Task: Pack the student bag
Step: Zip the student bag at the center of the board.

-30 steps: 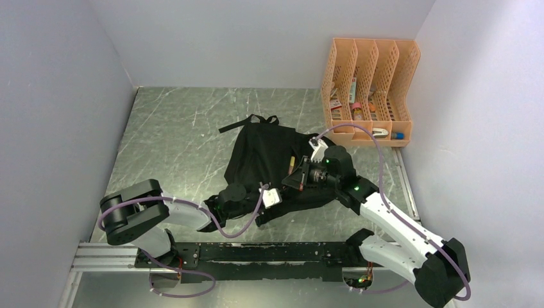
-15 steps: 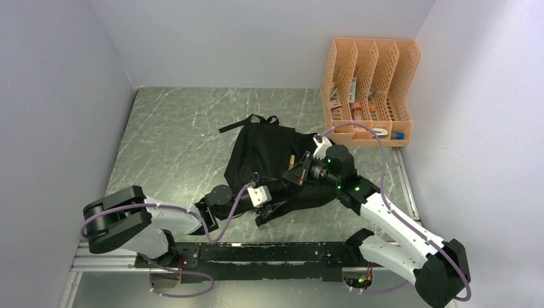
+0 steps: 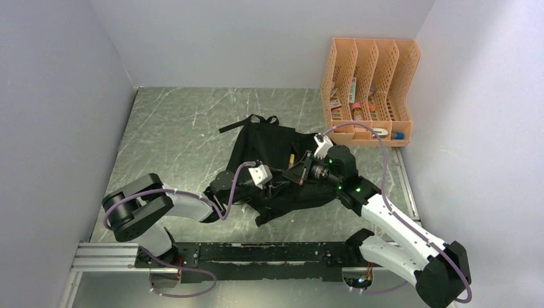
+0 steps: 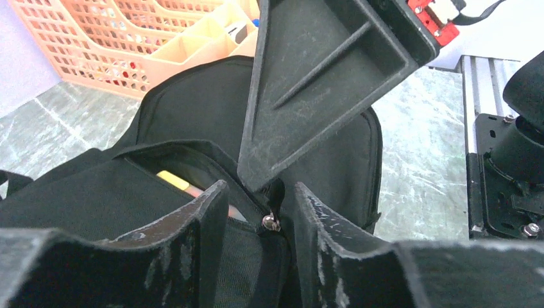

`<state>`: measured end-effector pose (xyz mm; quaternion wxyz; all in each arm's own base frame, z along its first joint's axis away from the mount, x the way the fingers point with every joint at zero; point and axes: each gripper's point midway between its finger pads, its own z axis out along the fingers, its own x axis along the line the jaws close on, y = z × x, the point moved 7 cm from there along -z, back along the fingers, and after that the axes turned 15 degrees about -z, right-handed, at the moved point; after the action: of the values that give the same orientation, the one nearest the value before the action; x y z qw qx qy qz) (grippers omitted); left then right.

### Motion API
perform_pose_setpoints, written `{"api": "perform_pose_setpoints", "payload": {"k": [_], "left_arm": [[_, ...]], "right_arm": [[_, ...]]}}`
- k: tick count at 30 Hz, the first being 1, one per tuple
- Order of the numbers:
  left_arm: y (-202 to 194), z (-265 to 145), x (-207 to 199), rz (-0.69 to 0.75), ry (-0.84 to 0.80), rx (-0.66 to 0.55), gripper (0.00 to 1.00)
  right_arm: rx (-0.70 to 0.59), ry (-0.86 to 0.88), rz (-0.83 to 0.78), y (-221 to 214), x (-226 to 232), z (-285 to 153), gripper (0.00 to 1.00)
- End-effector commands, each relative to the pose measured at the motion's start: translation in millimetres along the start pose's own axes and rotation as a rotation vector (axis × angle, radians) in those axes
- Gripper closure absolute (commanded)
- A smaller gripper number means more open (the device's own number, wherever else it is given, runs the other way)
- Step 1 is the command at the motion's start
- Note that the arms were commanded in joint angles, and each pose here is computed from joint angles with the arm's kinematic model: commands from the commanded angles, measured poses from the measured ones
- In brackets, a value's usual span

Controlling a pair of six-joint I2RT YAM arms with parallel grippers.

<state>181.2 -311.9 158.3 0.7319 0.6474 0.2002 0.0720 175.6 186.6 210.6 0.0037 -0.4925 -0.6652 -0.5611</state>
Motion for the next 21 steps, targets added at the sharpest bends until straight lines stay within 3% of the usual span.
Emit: {"api": "perform_pose_setpoints", "payload": {"k": [1, 4, 8, 10, 12, 14, 17, 21], "left_arm": [[23, 13, -9, -0.009, -0.129, -0.086, 0.57], [23, 16, -12, -0.003, -0.167, -0.087, 0.67], [22, 18, -13, -0.005, -0.193, -0.064, 0.94], [21, 18, -11, -0.005, -0.187, -0.062, 0.95], [21, 17, -7, -0.006, -0.173, -0.059, 0.95], [22, 17, -3, -0.021, -0.163, -0.058, 0.95], [25, 16, 0, -0.037, -0.17, -0.061, 0.95], [25, 14, -3, -0.031, -0.194, -0.051, 0.95]], "right_arm": [[-0.06, 0.037, -0.019, 10, 7, -3, 1.0], [-0.062, 0.035, -0.02, 11, 7, -3, 1.0], [-0.093, 0.013, -0.033, 15, 6, -6, 1.0], [-0.125, -0.025, -0.045, 19, 4, -11, 0.96], [-0.164, -0.095, -0.054, 23, 0, -18, 0.77], [-0.199, -0.181, -0.047, 24, -8, -26, 0.66], [-0.24, -0.361, 0.023, 18, -27, -36, 0.63], [-0.29, -0.539, 0.084, 8, -54, -38, 0.72]]}}
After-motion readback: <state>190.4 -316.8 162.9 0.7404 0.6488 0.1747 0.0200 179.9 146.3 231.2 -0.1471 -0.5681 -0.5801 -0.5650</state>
